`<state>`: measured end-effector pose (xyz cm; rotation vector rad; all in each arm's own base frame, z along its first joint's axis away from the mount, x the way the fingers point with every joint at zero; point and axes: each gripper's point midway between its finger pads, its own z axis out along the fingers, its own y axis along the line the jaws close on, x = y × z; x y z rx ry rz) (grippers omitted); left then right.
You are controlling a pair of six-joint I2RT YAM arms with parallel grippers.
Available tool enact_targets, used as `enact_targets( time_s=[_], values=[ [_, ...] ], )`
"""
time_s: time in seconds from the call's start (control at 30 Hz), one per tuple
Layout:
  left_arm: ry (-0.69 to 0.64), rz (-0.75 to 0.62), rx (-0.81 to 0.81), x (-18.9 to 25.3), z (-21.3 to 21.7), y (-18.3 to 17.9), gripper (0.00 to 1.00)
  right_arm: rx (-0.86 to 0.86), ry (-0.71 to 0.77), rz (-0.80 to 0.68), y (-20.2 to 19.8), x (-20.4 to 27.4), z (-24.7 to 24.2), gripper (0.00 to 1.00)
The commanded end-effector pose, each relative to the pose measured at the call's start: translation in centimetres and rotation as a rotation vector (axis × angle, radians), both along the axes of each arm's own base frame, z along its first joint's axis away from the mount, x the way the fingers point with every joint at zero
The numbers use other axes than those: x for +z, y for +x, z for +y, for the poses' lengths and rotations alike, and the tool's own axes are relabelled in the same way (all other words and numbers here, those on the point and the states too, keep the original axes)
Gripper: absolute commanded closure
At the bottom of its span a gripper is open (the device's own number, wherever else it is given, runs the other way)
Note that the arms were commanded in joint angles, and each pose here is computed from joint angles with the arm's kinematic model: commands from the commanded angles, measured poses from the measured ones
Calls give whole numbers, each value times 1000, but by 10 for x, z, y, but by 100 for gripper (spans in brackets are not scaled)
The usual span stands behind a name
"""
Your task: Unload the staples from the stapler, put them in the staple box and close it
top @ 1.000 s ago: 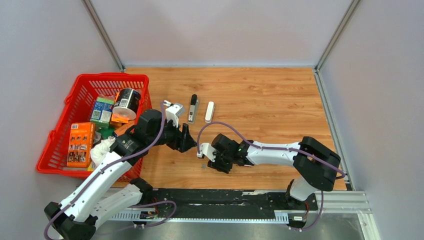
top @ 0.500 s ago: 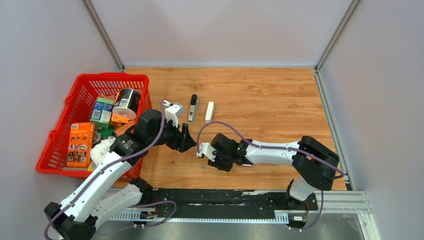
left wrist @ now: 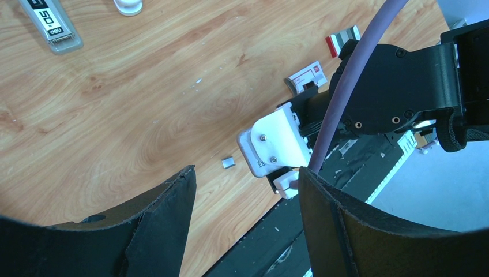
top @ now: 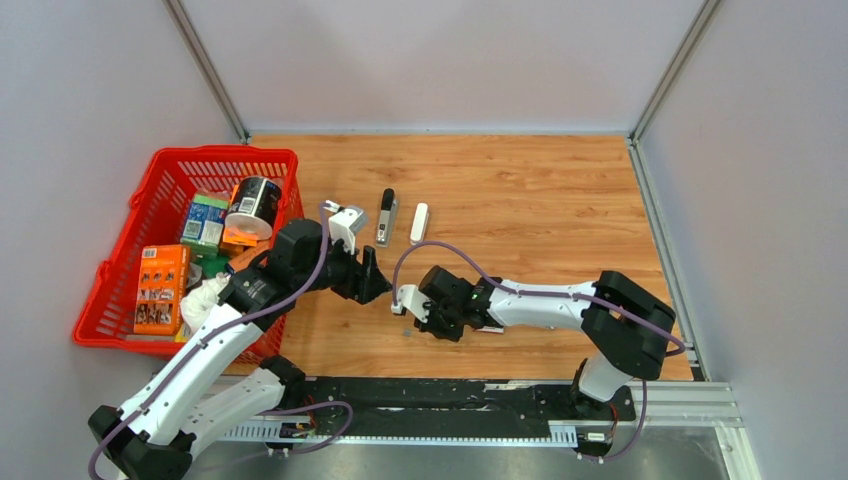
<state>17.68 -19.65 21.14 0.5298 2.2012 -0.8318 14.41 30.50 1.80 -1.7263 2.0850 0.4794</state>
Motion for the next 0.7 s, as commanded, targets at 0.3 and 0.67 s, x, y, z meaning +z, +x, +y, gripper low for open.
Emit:
enact_targets(
  time_s=[0.3, 0.67],
  values=[
    [-26, -19, -34, 7, -4, -3, 27, -154, 75, -46, 9, 39, 1, 91],
    [-35, -25, -35, 9, -4, -5, 27, -613, 47, -110, 30, 65, -56, 92]
  ],
)
